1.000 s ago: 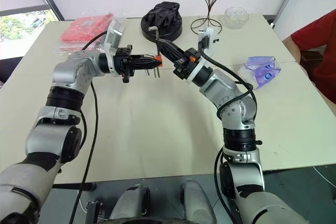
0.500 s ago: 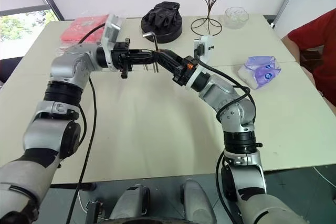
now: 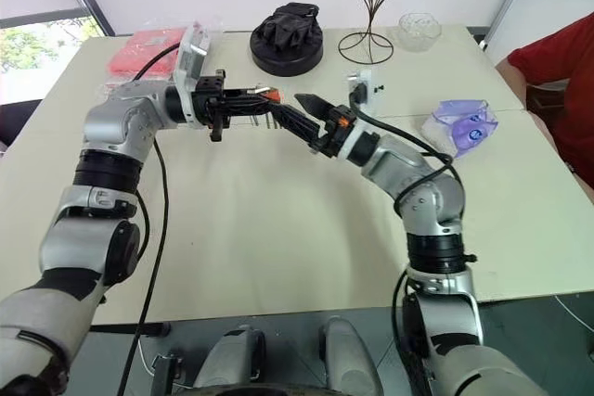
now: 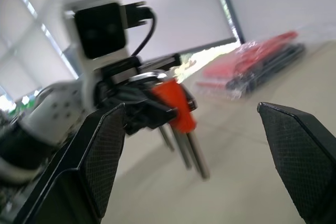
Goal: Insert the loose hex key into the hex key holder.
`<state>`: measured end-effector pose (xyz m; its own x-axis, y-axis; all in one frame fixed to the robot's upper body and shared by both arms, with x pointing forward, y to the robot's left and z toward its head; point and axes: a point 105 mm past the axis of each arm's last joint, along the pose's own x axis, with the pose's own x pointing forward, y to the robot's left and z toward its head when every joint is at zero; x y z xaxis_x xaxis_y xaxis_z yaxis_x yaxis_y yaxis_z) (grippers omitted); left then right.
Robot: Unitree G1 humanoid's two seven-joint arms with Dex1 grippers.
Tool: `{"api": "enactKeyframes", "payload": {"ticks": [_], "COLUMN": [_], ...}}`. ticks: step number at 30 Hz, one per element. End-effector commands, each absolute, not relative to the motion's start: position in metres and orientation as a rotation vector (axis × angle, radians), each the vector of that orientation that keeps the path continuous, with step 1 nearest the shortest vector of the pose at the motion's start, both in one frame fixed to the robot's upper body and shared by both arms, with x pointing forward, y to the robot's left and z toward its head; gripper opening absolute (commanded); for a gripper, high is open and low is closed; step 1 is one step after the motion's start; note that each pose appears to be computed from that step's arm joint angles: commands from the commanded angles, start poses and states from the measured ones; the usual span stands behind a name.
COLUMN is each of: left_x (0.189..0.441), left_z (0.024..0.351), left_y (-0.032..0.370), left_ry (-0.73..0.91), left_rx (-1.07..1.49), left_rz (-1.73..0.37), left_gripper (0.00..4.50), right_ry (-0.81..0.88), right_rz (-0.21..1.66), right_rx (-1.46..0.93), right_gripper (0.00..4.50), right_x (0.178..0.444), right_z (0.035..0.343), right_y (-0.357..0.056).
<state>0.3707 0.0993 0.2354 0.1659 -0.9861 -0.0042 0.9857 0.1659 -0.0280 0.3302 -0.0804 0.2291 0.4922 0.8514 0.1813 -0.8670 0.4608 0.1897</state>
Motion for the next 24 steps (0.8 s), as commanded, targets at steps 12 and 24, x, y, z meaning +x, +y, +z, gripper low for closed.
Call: {"api": "enactKeyframes", "payload": {"ticks": [12, 24], "left_x": [0.365, 0.386], "left_z": [0.111, 0.138], "left_y": [0.141, 0.207], "left_ry": [0.476, 0.241], "left_rx": [-0.254, 0.253], "left_rz": [-0.987, -0.73], "left_gripper": [2.22, 4.48], "right_ry": [-0.075, -0.061], "right_rz": [1.048, 1.016], "right_rx": [0.122, 0.125], "right_gripper": [4.19, 4.19], "right_x": [0.318, 0.318], "right_z": [0.226, 0.218], "right_y": [-0.089, -0.094]}}
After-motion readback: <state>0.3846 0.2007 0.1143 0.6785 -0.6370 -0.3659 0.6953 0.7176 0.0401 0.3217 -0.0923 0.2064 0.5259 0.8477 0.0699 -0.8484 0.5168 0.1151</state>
